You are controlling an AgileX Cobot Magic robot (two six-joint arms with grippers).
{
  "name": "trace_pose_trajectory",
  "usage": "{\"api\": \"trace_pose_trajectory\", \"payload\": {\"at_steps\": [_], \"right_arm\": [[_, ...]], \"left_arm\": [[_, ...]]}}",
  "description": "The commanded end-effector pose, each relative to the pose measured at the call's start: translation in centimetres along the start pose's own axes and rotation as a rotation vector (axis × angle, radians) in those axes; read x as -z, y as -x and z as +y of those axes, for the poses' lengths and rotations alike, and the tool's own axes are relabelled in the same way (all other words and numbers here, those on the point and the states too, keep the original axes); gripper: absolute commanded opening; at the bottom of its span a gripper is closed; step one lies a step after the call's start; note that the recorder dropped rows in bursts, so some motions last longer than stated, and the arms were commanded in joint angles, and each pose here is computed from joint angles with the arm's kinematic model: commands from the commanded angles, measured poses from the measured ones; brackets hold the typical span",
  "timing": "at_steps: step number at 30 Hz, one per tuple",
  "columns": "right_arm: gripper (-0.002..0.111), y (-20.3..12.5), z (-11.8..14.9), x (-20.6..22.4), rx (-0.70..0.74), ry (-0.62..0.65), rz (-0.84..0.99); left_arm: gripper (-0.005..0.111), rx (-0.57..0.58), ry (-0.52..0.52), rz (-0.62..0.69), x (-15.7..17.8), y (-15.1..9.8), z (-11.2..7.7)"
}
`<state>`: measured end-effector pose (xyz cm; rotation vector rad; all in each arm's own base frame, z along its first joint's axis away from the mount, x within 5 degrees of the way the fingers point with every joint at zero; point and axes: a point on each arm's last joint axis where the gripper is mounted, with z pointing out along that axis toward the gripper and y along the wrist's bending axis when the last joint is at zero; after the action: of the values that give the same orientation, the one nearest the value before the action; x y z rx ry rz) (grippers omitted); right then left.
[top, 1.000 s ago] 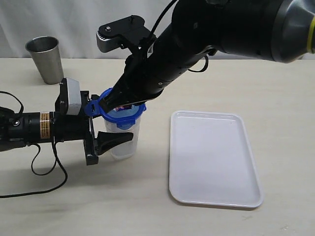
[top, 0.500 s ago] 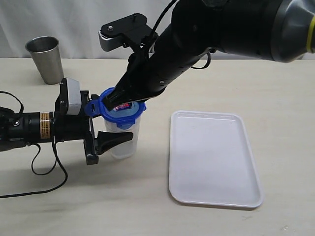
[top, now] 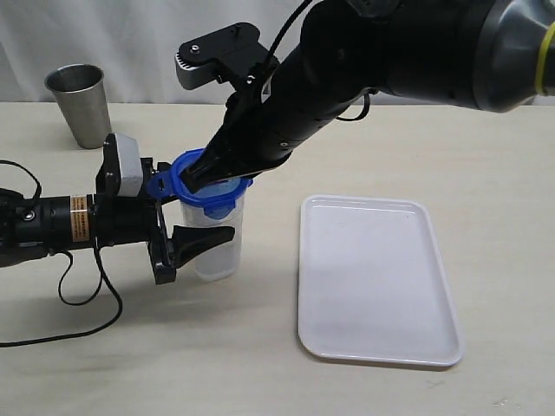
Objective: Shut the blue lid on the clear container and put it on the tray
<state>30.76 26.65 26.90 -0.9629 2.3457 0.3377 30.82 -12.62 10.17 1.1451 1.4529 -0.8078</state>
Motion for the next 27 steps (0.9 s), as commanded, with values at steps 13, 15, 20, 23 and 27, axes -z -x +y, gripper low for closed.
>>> {"api": "trace_pose_trajectory", "payload": {"at_steps": [13, 15, 20, 23, 27], "right_arm": [[0.004, 0.3, -0.1, 2.1, 0.004, -0.011, -0.032], [0.004, 0.3, -0.1, 2.1, 0.004, -0.011, -0.032], [0.004, 0.3, -0.1, 2.1, 0.004, -0.01, -0.03], [0.004, 0.3, -0.1, 2.1, 0.004, -0.01, -0.03], [0.004, 0.3, -0.1, 2.1, 0.004, -0.01, -0.028]], "left_arm": [[0.091, 0.064, 0.086, -0.019, 0.6, -0.2, 1.2], [0.097, 0.099, 0.116, -0.028, 0.6, -0.1, 1.4], [0.1, 0.085, 0.124, -0.017, 0.6, -0.2, 1.5], [0.1, 0.077, 0.124, -0.008, 0.6, -0.5, 1.5], [0.1, 0.089, 0.122, 0.008, 0.4, -1.8, 1.3]]}}
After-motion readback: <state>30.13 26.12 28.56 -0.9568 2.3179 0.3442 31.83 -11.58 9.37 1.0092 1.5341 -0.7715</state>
